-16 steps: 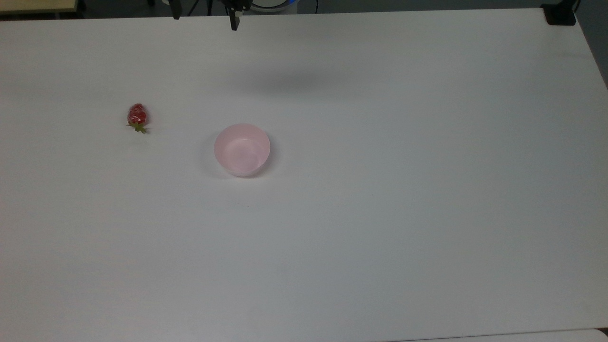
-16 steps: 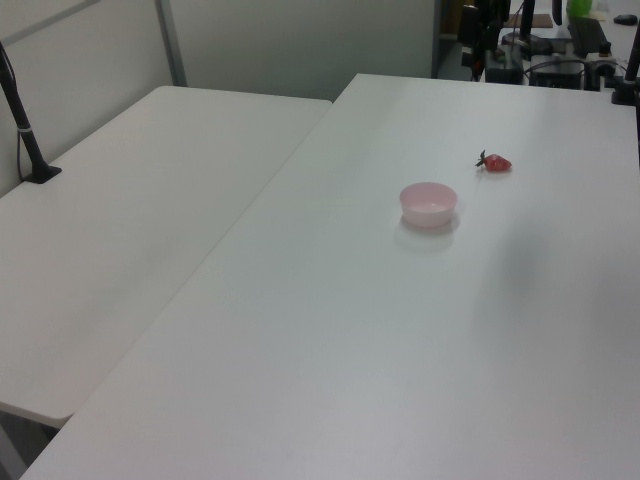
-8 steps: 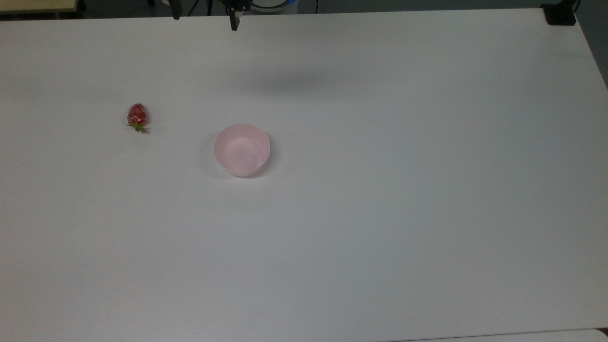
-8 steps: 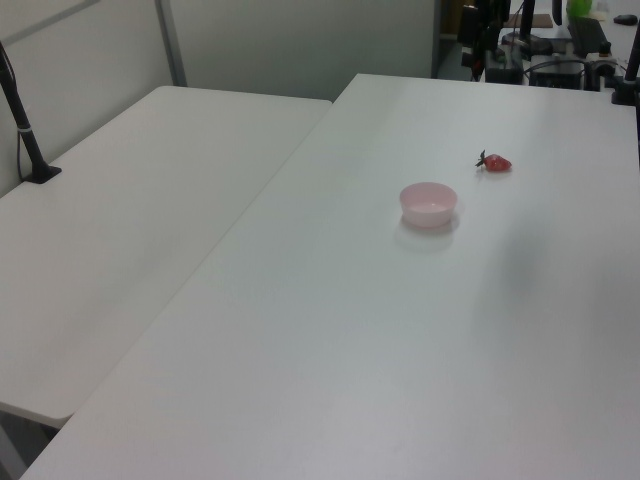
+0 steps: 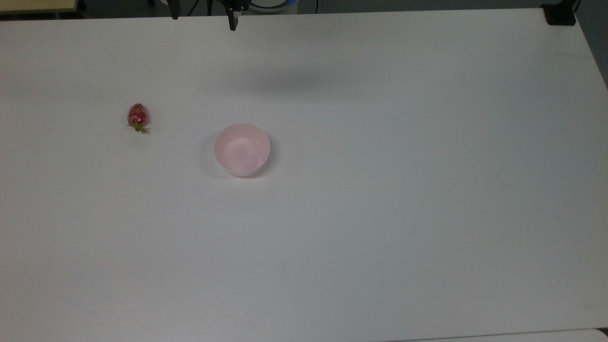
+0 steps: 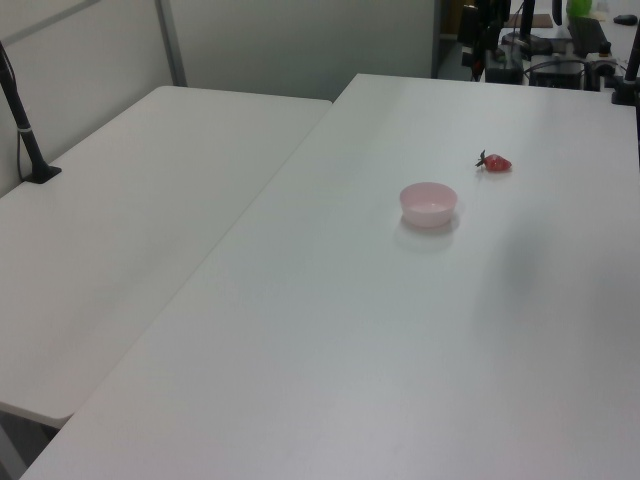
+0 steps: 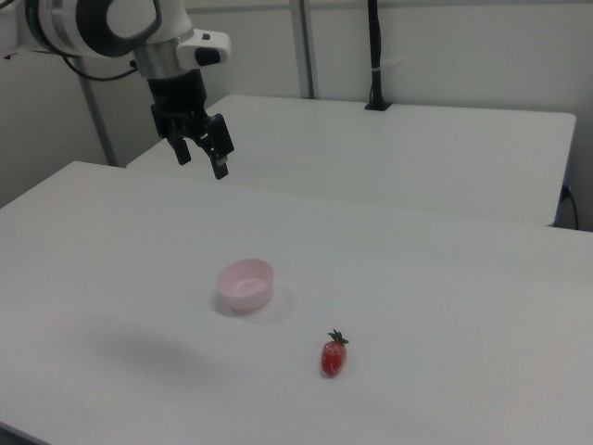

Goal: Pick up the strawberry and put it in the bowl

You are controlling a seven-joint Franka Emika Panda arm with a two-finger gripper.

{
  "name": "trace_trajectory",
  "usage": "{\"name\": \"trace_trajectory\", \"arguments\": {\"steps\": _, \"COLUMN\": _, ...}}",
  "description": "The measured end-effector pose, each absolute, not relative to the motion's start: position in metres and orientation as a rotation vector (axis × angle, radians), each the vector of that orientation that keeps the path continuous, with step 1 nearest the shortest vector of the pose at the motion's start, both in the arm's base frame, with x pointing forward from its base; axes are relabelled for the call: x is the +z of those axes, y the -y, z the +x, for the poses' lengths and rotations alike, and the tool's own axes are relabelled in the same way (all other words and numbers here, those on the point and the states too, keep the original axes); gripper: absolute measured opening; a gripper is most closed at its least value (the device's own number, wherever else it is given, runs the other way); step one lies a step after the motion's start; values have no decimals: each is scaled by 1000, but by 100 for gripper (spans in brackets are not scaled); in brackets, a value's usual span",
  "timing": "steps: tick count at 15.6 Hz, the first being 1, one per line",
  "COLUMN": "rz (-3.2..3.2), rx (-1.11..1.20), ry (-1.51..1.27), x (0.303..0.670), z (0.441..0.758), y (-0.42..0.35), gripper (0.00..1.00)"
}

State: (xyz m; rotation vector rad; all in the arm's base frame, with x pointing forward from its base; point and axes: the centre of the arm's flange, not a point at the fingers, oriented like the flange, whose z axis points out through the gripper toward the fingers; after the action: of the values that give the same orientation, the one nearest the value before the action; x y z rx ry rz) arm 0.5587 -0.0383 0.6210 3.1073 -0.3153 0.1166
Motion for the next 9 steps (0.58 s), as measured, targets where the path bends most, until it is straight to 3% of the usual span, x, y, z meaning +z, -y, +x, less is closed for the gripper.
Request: {"name": "trace_trajectory", "arguments": {"steps": 9, "rz": 3113, "rx": 113, "ry": 106, "x": 621, "z": 557, "y": 59, "gripper": 100}}
